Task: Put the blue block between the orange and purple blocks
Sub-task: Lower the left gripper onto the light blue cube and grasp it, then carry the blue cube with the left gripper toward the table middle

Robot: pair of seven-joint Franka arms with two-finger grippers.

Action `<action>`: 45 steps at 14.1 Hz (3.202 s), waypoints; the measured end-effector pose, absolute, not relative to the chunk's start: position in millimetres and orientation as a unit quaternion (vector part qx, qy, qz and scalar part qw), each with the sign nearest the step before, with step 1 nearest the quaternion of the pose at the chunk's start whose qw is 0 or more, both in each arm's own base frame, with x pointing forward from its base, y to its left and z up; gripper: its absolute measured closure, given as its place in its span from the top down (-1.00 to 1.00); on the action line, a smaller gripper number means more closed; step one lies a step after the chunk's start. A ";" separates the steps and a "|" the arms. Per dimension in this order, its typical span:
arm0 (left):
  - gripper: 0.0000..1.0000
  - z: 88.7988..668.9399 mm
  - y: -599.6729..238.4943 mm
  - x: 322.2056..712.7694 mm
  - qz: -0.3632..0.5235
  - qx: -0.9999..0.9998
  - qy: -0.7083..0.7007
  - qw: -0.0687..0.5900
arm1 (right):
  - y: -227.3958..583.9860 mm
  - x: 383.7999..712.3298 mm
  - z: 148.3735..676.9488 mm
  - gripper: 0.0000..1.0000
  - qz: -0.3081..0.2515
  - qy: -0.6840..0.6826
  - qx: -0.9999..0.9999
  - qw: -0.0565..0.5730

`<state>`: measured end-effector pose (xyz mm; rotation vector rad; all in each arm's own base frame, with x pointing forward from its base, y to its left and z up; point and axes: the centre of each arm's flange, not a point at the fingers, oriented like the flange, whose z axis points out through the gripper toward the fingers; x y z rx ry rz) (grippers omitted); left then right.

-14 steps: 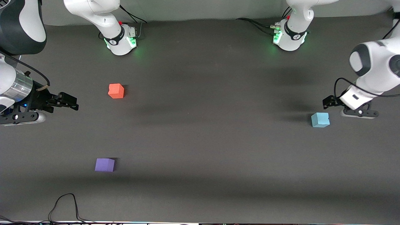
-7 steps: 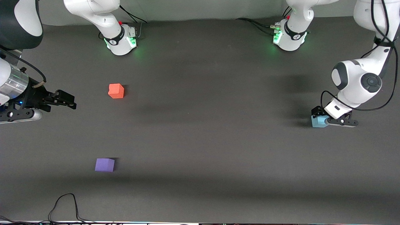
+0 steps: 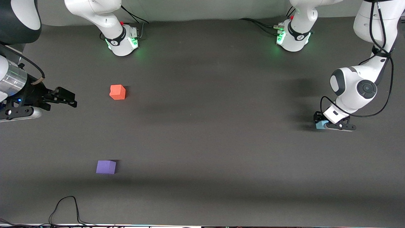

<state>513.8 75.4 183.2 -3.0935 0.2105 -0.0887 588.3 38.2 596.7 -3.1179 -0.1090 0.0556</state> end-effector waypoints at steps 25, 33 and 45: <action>0.14 362.0 -547.6 480.2 -0.002 -0.994 -0.108 0.002 | -8.0 602.8 576.7 1.00 0.020 -0.007 -1.000 0.023; 0.14 214.6 -630.1 422.8 -0.040 -0.998 -0.050 -0.006 | -6.7 604.0 577.8 1.00 0.016 -0.007 -1.000 0.025; 1.00 257.7 -609.2 468.6 -0.044 -0.996 -0.077 -0.012 | -12.6 600.8 574.6 1.00 0.031 -0.002 -0.999 0.027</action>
